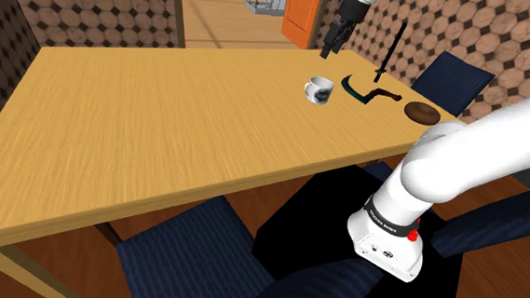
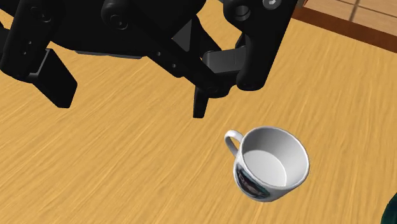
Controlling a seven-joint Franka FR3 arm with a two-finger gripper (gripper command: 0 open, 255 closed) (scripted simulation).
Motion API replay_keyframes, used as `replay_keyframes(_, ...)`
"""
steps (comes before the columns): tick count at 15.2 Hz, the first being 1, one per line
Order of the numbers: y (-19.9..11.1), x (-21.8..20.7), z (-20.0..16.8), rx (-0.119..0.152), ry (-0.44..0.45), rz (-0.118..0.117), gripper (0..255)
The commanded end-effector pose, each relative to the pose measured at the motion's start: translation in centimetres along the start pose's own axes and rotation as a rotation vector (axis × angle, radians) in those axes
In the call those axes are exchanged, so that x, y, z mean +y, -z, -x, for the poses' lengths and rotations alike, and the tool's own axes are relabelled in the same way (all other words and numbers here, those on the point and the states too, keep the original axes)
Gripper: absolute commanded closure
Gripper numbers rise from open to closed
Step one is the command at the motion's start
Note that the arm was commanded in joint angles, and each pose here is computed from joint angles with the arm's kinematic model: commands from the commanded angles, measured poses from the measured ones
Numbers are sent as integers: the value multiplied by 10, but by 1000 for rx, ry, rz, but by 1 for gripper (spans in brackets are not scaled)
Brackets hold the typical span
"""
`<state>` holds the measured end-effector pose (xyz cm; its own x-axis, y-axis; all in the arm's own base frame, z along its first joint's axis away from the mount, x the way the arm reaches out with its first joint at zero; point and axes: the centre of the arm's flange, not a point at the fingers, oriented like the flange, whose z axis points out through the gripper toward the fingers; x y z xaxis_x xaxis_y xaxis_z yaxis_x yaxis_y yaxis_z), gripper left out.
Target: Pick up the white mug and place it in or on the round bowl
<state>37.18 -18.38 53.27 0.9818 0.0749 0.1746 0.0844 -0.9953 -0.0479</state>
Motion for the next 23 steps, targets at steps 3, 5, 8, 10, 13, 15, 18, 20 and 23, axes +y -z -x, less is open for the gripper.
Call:
replay_keyframes(3,-30,44,-6,-8,-4,-4,0)
replay_keyframes(5,-45,66,-8,-12,-7,-7,0)
replay_keyframes(8,-67,100,-11,-18,-10,-10,0)
replay_keyframes(10,-81,122,-14,-22,-13,-13,0)
replay_keyframes(13,-104,155,-17,-29,-17,-17,0)
replay_keyframes(15,-119,177,-19,-33,-19,-19,0)
replay_keyframes(18,-141,211,-21,-39,-23,-23,0)
replay_keyframes(20,-154,230,-23,-42,-25,-25,0)
replay_keyframes(23,-170,229,-22,-42,-25,-25,0)
